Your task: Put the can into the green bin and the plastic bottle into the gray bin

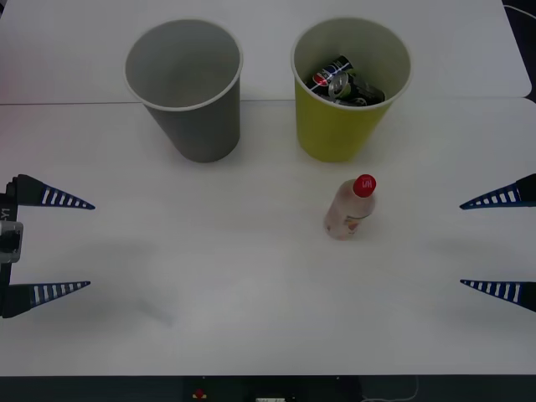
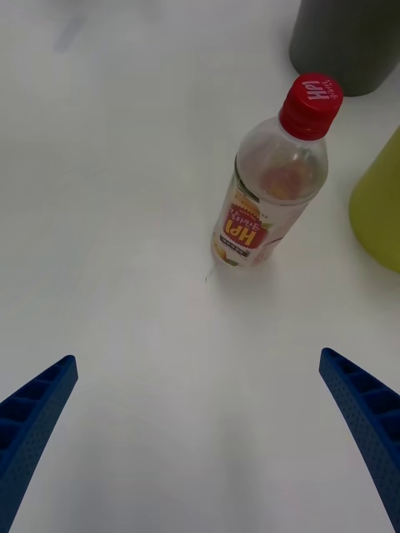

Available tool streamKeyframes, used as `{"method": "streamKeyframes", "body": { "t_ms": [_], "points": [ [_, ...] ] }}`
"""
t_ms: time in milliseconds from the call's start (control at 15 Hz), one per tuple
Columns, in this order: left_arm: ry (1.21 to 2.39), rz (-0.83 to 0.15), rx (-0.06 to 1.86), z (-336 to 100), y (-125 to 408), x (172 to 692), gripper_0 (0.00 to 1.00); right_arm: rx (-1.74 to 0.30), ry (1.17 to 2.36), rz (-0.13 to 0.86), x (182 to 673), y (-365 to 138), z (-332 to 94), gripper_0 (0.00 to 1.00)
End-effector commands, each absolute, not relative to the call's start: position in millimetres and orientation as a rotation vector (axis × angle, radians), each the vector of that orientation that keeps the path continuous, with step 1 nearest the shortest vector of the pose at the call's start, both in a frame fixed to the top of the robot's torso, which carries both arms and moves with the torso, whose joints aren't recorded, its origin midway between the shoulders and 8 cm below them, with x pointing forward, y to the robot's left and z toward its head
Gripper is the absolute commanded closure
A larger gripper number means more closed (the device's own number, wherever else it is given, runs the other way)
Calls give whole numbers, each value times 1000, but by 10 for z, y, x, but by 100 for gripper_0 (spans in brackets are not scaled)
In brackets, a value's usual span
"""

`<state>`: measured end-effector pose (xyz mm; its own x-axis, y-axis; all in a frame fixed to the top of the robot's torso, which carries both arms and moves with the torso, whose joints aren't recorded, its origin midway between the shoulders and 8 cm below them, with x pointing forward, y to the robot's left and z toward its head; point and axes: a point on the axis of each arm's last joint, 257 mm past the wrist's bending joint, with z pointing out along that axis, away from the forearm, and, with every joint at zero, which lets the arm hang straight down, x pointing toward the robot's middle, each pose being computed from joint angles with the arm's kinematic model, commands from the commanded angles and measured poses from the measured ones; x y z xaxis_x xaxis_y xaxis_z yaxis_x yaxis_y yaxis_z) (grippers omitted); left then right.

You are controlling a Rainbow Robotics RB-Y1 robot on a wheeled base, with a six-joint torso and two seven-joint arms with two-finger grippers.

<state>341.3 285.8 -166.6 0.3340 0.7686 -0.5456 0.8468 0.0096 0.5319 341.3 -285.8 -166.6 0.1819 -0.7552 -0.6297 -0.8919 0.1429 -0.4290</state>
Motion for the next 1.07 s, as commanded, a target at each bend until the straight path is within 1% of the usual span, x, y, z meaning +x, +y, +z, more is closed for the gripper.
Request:
{"method": "streamKeyframes", "body": {
  "t_ms": [67, 133, 200, 533, 867, 1067],
  "points": [
    [1444, -118, 1762, -1666, 2858, 3413, 0, -1634, 1596, 209, 3413, -2858, -1666, 0],
    [1444, -118, 1762, -1666, 2858, 3413, 0, -1626, 1606, 235, 3359, -2836, -1725, 0],
    [1444, -118, 1762, -1666, 2858, 3413, 0, -1622, 1595, 246, 3349, -2802, -1689, 0],
    [1444, -118, 1762, -1666, 2858, 3413, 0, -1562, 1598, 258, 3368, -2755, -1697, 0],
    [1444, -118, 1762, -1666, 2858, 3413, 0, -1403, 1616, 314, 3480, -2633, -1866, 0],
    [1444, -118, 1762, -1666, 2858, 3413, 0, -1318, 1616, 297, 3596, -2565, -1964, 0]
  ]
}}
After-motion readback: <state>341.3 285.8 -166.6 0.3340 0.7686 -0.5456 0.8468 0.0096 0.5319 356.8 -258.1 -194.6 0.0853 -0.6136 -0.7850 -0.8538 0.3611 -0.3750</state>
